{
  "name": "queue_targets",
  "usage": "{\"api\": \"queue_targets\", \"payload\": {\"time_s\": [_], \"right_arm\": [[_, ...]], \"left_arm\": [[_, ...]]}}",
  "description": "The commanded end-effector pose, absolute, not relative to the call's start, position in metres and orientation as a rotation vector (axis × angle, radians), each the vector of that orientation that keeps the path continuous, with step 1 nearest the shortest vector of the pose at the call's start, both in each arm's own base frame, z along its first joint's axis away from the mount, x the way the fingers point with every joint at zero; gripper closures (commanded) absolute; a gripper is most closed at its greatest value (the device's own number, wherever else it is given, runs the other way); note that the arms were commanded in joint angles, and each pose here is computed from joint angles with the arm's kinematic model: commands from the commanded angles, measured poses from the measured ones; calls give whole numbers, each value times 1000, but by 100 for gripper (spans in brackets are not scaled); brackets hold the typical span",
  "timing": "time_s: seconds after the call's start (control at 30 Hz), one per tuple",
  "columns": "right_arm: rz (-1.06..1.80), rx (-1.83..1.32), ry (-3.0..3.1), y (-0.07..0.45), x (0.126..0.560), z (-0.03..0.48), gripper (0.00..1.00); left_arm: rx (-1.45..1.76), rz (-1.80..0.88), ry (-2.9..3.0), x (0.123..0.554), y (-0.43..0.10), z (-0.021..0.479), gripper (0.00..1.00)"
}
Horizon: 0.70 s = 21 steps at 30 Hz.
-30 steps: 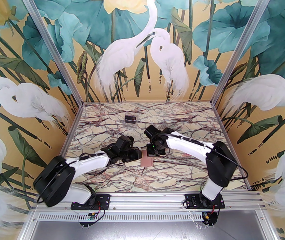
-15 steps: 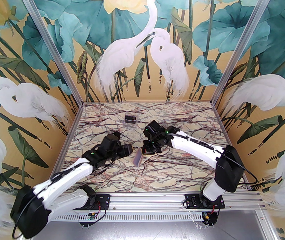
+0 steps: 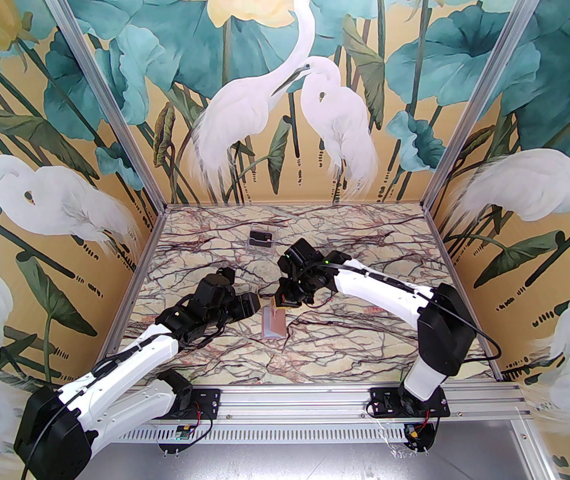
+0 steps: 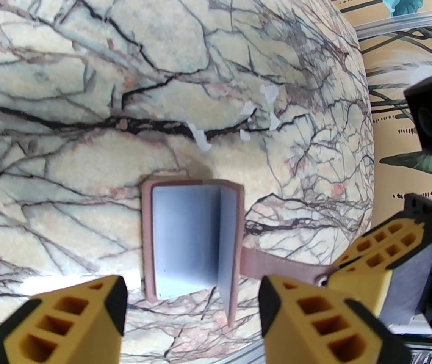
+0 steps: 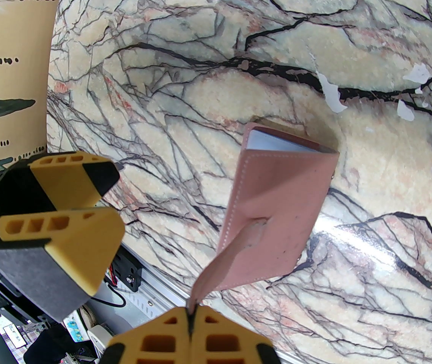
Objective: Put the credit cards into the card holder
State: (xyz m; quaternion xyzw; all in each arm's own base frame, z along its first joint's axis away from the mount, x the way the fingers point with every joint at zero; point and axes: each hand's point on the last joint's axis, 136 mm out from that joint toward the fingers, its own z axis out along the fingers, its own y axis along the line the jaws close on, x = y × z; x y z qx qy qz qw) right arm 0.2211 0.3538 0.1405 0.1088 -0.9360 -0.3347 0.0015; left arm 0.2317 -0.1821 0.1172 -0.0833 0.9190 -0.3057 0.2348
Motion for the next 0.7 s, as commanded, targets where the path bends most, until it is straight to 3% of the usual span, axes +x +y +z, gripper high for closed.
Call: {"api": "queue_targets", "payload": {"time_s": [0.0, 0.13, 0.23, 0.67], "right_arm": [[-1016, 362, -2974, 347, 222, 135, 100], [-924, 336, -3014, 331, 223, 121, 100], [-863, 316, -3038, 319, 224, 114, 100], [-708, 264, -3093, 278, 233, 93, 100]], "left_arm": [[-192, -975, 2528, 229, -199, 115, 52], [-194, -996, 2547, 231, -205, 108, 62], [-191, -1010, 2550, 233, -209, 107, 64], [-108, -1114, 2560, 234, -231, 107, 59]]}}
